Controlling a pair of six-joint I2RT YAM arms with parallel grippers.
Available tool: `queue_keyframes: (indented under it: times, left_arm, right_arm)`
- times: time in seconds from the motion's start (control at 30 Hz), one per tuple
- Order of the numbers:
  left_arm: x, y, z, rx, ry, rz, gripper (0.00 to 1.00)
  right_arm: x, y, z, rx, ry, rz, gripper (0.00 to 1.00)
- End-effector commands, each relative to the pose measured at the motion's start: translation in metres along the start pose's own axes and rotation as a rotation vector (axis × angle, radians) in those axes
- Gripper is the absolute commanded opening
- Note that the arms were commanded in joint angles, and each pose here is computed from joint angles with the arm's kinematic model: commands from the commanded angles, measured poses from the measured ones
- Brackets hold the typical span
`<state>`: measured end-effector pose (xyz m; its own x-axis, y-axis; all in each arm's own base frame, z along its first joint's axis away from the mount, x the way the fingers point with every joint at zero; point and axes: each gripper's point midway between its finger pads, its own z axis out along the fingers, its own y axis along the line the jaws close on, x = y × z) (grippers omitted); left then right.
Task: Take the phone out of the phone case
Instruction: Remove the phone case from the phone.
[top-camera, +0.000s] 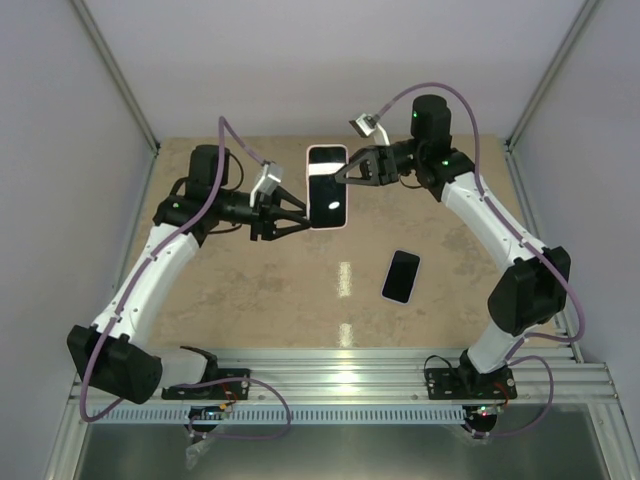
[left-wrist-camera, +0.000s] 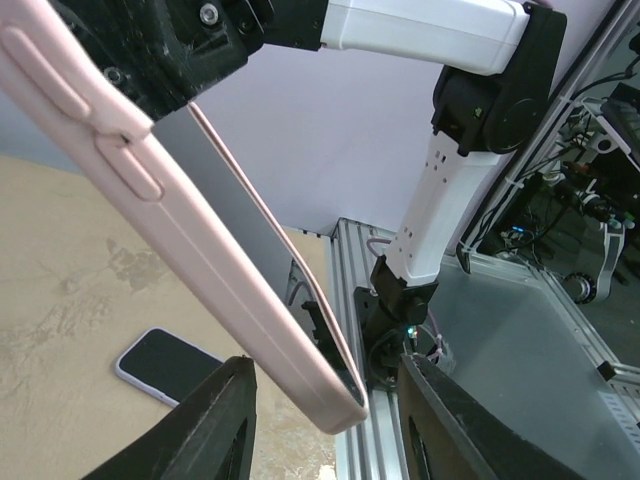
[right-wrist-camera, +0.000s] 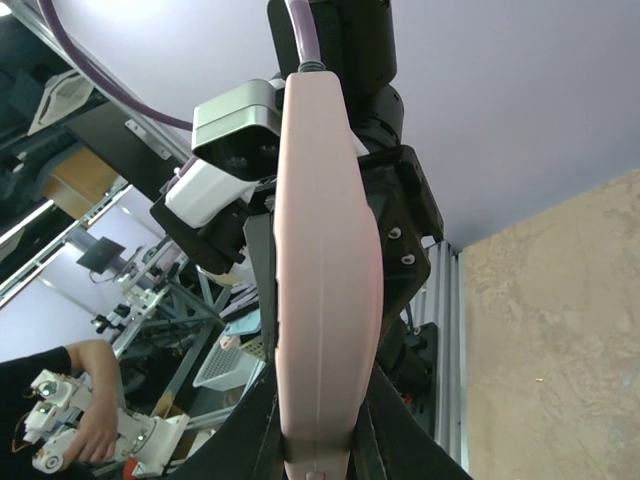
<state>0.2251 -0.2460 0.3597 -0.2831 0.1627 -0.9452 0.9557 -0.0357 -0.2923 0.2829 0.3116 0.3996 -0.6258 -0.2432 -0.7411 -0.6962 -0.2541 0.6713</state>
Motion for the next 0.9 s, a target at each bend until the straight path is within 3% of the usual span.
queue_keyframes:
  times: [0.0,0.87]
  left_arm:
    - [0.009,-0.002,0.001,0.0,0.017,0.039,0.41]
    - [0.029,0.033,0.002,-0.135,0.11,0.129,0.14]
  right_arm:
    - [-0.005,0.014,0.0,-0.04,0.024,-0.022,0.0]
    - [0.003,0.03,0.006,-0.12,0.078,-0.028,0.0]
